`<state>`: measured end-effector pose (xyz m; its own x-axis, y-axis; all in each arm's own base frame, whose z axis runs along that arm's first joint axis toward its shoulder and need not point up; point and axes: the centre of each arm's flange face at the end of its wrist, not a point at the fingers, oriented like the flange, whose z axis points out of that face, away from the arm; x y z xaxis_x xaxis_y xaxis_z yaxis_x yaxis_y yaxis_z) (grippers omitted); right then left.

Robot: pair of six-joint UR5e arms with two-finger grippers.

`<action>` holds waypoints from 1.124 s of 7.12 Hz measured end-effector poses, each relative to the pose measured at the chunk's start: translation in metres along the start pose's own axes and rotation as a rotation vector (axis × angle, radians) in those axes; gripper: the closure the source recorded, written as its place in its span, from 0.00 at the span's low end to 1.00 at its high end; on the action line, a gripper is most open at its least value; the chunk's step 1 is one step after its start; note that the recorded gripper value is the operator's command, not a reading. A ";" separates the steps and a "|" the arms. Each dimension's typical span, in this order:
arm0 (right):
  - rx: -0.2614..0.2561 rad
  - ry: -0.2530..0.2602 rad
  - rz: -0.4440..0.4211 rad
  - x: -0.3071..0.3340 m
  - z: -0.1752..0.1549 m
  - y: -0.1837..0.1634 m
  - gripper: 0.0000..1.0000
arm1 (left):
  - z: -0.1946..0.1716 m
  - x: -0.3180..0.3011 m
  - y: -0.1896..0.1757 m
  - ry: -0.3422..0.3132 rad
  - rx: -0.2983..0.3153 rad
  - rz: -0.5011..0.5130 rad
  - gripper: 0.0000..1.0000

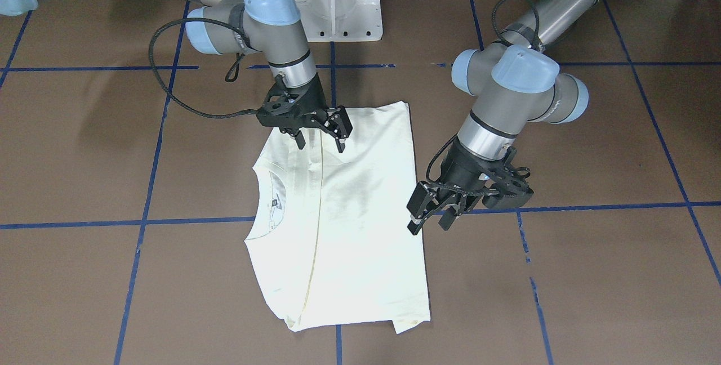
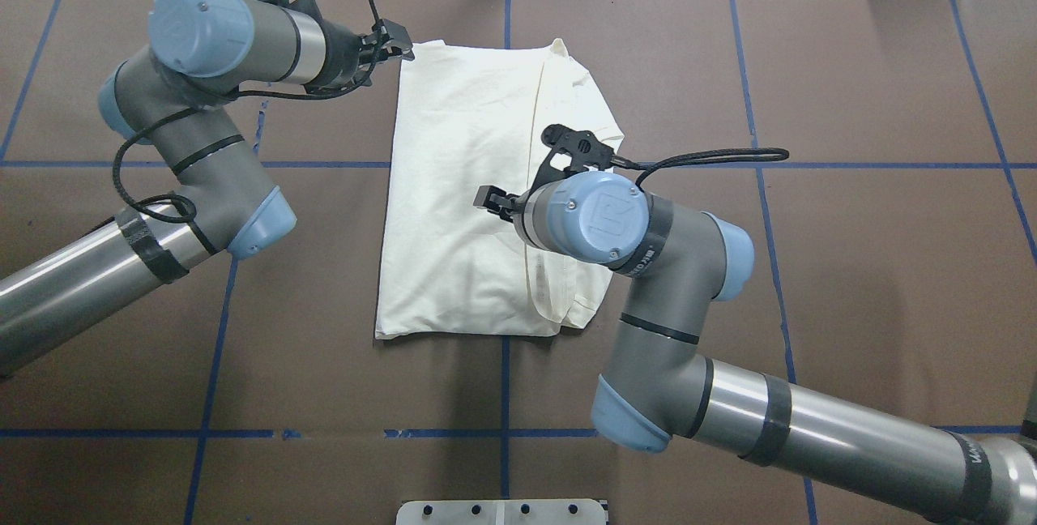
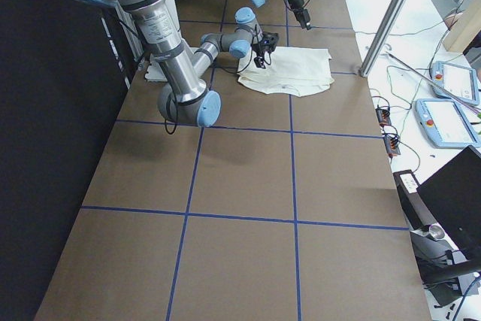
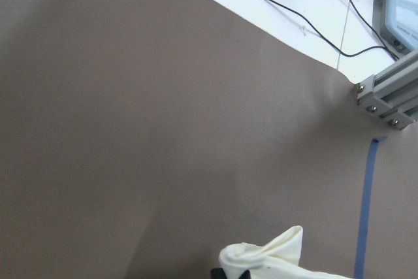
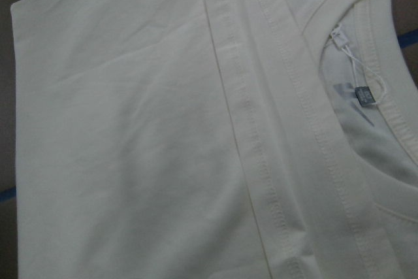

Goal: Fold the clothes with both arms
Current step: 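Press the folded shirt flat with the right gripper near the collar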

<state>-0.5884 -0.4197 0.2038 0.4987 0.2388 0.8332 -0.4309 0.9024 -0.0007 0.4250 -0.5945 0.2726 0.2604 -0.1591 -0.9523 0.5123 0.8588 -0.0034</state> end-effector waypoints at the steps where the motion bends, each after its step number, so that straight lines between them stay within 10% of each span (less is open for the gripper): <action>1: -0.017 0.070 -0.096 -0.008 0.003 0.012 0.13 | -0.007 -0.009 0.004 0.002 -0.019 0.057 0.00; 5: -0.091 0.277 -0.364 0.000 0.013 0.044 0.17 | -0.013 -0.013 0.006 0.005 -0.026 0.031 0.01; 8: -0.141 0.332 -0.415 0.020 0.021 0.071 0.17 | -0.014 -0.008 0.007 0.016 -0.028 0.003 0.01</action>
<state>-0.6251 -0.3590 0.2318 0.8254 -0.0674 0.5605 -0.0544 0.9787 0.1979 0.4152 -0.5806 0.2759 0.2487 -0.1484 -0.9571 0.4886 0.8725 -0.0083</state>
